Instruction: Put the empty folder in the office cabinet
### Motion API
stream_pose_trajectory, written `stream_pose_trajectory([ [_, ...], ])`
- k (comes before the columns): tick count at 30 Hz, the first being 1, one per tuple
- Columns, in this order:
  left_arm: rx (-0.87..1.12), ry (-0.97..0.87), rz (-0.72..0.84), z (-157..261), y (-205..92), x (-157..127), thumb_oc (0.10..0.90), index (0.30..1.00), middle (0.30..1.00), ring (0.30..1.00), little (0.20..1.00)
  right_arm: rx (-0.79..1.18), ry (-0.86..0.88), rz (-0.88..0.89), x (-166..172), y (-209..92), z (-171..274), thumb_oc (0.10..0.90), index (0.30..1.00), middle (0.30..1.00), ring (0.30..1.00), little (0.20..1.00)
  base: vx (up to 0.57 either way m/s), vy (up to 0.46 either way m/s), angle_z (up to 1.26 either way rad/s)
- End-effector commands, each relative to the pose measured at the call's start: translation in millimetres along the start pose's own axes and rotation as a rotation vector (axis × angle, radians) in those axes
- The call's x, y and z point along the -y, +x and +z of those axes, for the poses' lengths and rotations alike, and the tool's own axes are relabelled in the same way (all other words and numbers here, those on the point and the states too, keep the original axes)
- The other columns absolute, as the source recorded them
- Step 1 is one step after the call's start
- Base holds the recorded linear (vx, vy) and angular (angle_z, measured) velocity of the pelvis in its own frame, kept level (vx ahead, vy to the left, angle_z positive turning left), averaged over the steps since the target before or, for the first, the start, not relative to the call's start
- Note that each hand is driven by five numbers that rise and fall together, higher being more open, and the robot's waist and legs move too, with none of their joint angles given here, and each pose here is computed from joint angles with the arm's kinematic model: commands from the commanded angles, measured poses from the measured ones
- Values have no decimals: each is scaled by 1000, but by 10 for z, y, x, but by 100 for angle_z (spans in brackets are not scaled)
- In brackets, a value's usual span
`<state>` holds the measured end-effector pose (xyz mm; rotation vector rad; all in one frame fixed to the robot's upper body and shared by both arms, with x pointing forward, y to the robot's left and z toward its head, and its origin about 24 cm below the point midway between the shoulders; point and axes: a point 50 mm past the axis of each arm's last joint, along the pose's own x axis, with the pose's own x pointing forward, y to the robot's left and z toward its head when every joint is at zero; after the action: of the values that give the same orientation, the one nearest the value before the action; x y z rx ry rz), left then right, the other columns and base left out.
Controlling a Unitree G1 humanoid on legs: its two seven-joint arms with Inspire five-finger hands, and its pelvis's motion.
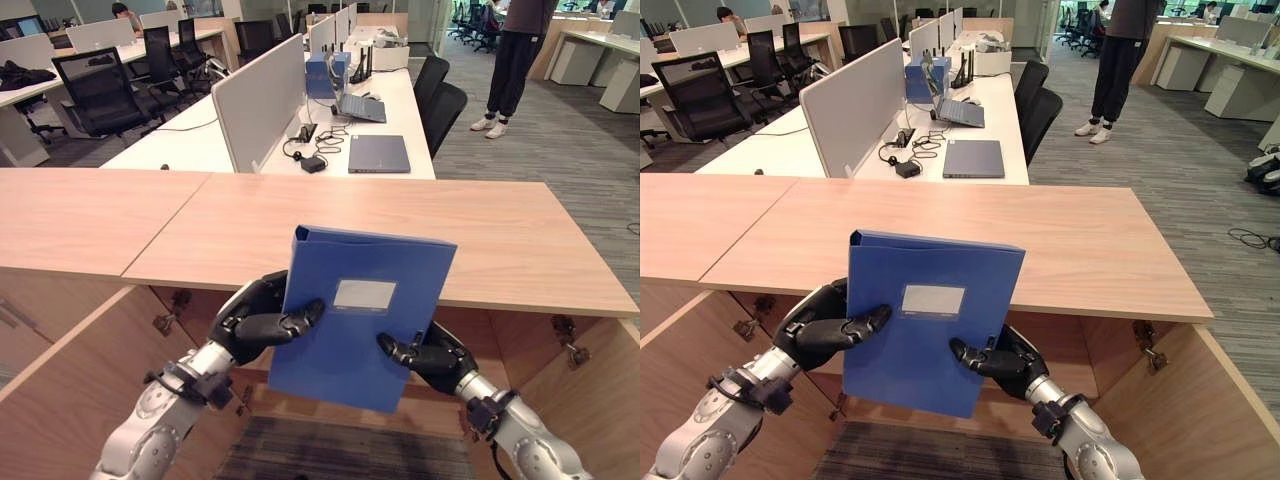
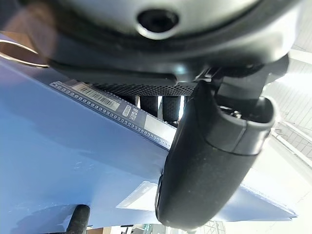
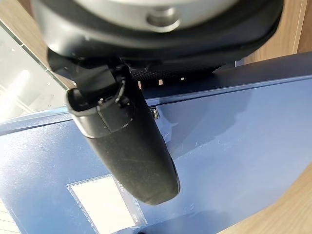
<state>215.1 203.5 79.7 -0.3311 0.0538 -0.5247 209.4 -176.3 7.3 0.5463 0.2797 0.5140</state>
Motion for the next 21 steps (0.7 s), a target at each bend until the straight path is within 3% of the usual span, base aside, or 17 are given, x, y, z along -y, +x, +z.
stream_pose_trajectory([
  [1,330,-54,-368,524,374,551,400,300,300,300,300,276,32,419,-714,512,518,400,300,300,300,300,0,0,0],
  [5,347,-41,-330,512,350,514,405,307,307,307,307,270,23,407,-690,487,507,400,300,300,300,300,0,0,0],
  [6,347,-41,-330,512,349,514,527,491,491,491,491,269,23,407,-690,487,506,400,300,300,300,300,0,0,0],
  [7,351,-34,-318,514,344,501,569,554,554,554,554,268,16,404,-684,480,508,400,300,300,300,300,0,0,0],
  [8,359,-8,-288,524,327,470,800,900,900,900,900,257,-5,399,-675,469,512,400,300,300,300,300,0,0,0],
  [17,334,146,-153,535,168,229,800,900,900,900,900,242,-152,390,-633,378,649,400,300,300,300,300,0,0,0],
  [21,227,200,-83,440,-51,32,800,900,900,900,900,237,-240,363,-564,285,739,400,300,300,300,300,0,0,0],
])
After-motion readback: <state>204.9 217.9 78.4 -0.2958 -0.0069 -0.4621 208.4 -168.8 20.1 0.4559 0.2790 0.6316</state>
